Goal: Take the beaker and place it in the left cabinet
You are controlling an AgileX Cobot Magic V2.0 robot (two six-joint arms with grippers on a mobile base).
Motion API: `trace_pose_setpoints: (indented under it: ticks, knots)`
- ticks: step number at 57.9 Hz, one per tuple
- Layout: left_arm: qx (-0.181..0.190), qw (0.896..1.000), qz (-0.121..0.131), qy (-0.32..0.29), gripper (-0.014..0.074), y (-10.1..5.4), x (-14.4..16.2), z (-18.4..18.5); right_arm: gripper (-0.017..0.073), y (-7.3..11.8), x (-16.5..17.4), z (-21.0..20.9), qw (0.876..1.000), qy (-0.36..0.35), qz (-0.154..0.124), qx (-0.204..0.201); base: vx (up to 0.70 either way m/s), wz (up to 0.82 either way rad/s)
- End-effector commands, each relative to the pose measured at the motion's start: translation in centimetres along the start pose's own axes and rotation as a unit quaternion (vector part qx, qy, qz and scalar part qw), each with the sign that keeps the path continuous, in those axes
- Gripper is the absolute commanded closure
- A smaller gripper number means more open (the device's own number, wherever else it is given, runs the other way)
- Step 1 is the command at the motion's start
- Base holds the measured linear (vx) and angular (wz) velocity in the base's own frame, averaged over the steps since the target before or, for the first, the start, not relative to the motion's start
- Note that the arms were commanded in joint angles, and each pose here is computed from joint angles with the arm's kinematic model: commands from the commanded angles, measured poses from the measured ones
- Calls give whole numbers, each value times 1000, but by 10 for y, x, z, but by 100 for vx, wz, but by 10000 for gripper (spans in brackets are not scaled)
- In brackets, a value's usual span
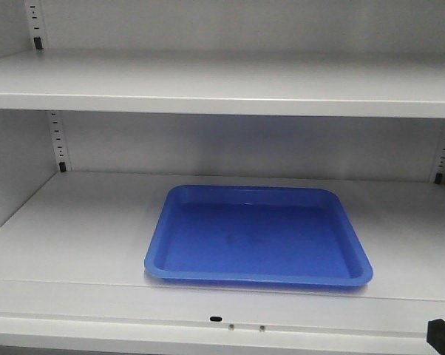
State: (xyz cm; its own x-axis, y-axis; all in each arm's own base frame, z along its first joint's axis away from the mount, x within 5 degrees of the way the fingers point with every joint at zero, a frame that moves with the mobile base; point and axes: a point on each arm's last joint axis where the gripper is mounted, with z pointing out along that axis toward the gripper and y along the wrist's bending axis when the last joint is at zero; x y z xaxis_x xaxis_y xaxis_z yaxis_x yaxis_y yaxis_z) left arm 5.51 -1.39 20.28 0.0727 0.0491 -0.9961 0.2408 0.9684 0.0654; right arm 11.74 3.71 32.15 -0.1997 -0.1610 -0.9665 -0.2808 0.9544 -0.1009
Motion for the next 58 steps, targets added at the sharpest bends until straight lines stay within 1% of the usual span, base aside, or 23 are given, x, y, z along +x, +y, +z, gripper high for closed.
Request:
trace_pose_setpoints:
  ticks: [1, 27, 58]
  knots:
    - [-1, 999, -5, -43, 593, 0, -3, -1, 565, 1, -16, -3, 999, -50, -10, -11, 21, 0]
    - [-1, 999, -5, -43, 593, 0, -3, -1, 565, 1, -16, -3, 999, -50, -10, -11, 17, -3]
    - [-1, 999, -5, -43, 593, 0, -3, -1, 565, 1, -16, -3, 999, -50, -10, -11, 3, -2]
